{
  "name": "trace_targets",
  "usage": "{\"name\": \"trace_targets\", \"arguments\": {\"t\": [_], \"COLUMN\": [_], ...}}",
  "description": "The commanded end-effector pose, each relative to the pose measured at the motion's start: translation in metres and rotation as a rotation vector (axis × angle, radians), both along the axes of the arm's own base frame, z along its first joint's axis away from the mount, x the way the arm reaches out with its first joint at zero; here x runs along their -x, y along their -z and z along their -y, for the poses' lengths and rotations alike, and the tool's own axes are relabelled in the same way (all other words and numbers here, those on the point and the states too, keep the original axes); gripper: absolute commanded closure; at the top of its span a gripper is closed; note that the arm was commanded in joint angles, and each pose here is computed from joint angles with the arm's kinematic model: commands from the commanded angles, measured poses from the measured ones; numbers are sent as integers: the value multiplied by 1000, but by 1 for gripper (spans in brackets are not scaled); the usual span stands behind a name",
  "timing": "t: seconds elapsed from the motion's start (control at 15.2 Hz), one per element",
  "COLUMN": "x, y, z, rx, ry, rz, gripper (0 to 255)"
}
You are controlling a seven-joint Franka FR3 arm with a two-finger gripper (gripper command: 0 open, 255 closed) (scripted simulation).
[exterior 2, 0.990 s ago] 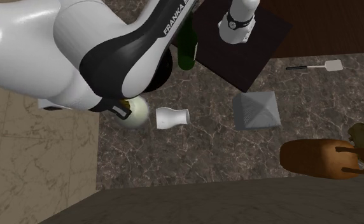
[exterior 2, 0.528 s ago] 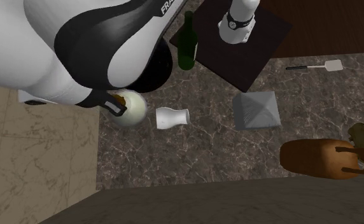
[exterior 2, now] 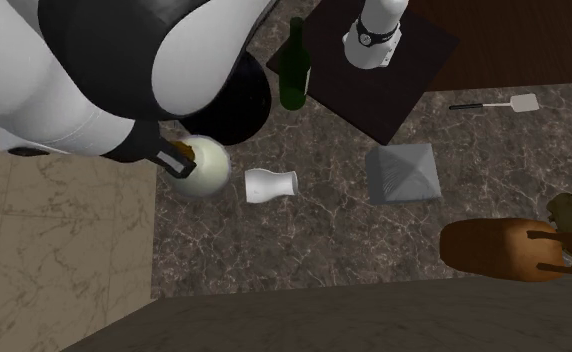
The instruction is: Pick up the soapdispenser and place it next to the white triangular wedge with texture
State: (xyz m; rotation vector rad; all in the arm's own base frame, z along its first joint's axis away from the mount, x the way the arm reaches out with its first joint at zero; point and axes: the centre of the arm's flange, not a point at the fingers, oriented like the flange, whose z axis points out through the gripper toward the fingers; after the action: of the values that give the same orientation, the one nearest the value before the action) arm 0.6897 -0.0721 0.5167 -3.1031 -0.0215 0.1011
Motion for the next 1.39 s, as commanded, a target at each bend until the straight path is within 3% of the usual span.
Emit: {"name": "trace_targets", "arguments": {"t": [0.0,1.32], "x": [16,214], "y": [-2,-3], "z": [-12,-186], "rx": [0,0], "ry": [0,0], "rz": [1,1], "gripper": [255,255]}}
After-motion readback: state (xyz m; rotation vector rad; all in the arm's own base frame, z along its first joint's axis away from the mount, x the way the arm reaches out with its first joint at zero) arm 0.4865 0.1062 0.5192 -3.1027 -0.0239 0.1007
